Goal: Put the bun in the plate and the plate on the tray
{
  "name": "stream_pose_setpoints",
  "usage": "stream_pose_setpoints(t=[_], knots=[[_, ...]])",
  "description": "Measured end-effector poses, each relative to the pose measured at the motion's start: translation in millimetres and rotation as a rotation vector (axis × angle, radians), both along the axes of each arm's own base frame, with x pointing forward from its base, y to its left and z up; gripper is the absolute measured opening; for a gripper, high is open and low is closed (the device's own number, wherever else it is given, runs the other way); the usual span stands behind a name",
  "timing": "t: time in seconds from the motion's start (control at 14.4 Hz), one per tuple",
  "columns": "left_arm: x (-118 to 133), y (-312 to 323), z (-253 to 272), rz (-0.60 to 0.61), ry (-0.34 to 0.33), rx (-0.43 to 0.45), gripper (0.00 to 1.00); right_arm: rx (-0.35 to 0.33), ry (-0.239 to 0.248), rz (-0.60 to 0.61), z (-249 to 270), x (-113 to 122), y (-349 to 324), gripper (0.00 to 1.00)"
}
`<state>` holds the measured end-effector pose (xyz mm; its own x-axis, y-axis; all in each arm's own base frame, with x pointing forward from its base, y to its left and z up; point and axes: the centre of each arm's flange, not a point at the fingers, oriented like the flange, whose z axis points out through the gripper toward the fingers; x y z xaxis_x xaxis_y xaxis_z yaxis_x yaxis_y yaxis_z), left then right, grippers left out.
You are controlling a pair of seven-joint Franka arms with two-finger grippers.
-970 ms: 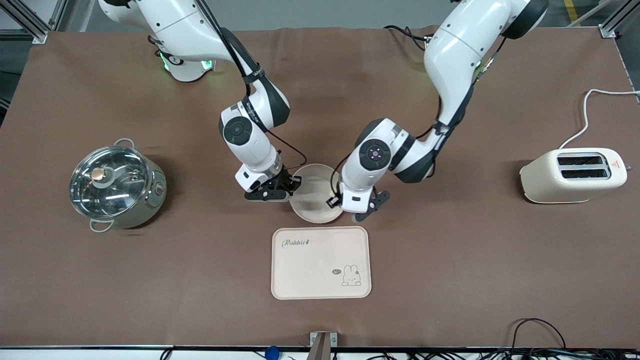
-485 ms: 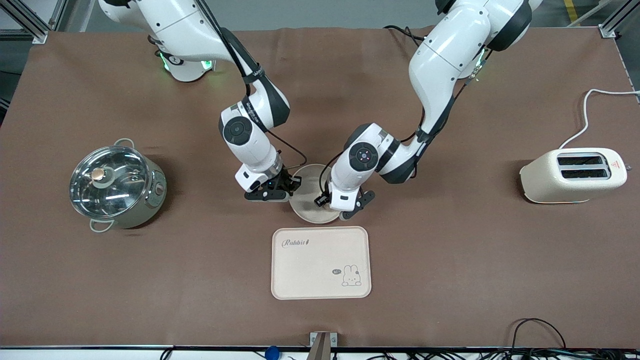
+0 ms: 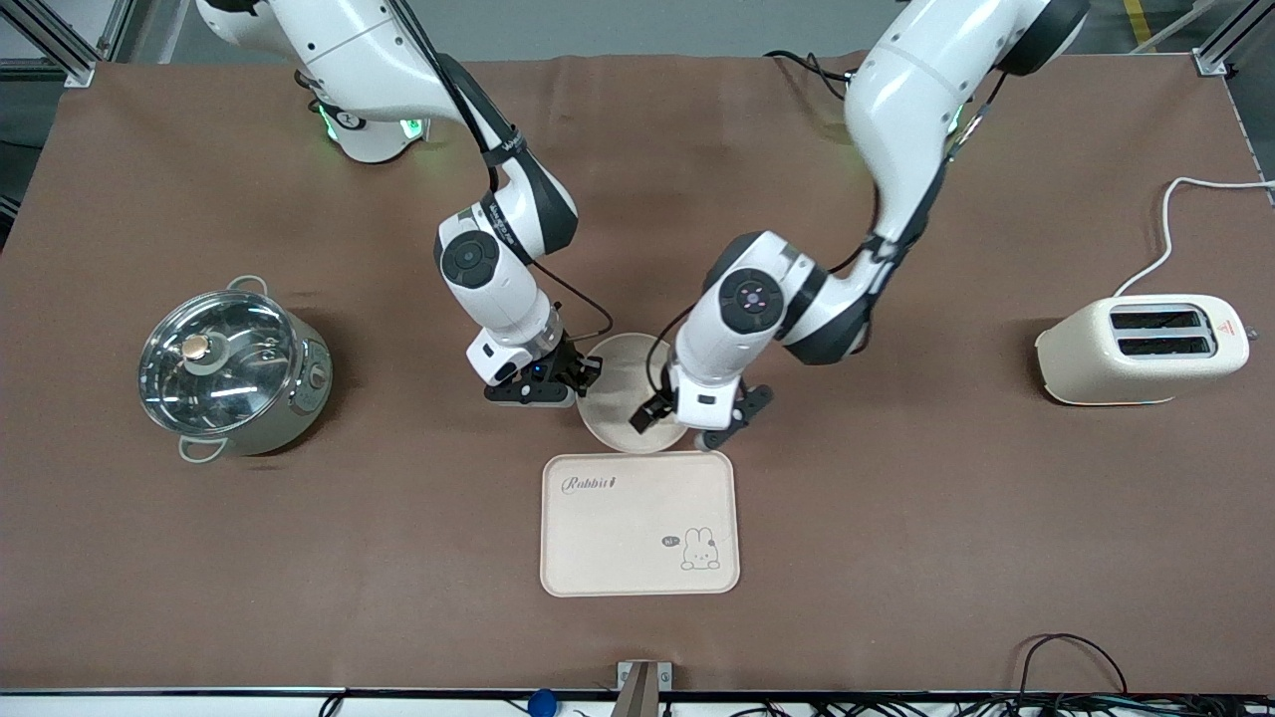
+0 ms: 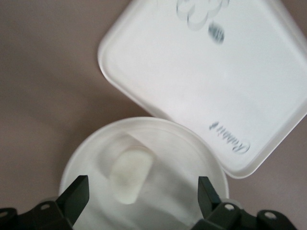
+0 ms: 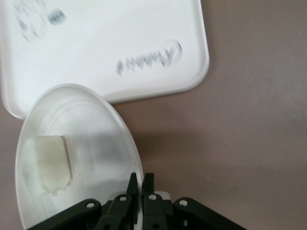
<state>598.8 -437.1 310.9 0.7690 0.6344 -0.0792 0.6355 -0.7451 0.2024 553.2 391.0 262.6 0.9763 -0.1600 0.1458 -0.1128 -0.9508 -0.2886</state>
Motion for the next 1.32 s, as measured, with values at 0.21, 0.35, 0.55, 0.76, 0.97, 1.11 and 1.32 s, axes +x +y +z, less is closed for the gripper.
stream_pose_setpoints(t=[0.21,0.35,0.55,0.76,0.97,1.11,1.32], knots=[[30,77,71,-0.094,-0.032,0.115,1.00,0.071,-0.052,-0.078,35,41,-1,0.06],[47,135,106,-0.181,-0.046,0.154,1.00,0.111,-0.053,-0.143,24,75,-11,0.06],[66,219,143,-0.308,-0.059,0.194,1.00,0.129,-0.043,-0.212,-24,116,-23,0.06],[73,285,171,-0.421,-0.080,0.221,1.00,0.125,-0.032,-0.238,-72,129,-21,0.06],[61,323,213,-0.526,-0.086,0.250,1.00,0.138,-0.049,-0.250,-77,135,-21,0.06],[43,338,247,-0.596,-0.078,0.269,1.00,0.151,-0.068,-0.265,-71,139,-23,0.10],[14,359,292,-0.678,-0.072,0.295,1.00,0.177,-0.113,-0.276,-53,146,-23,0.40]])
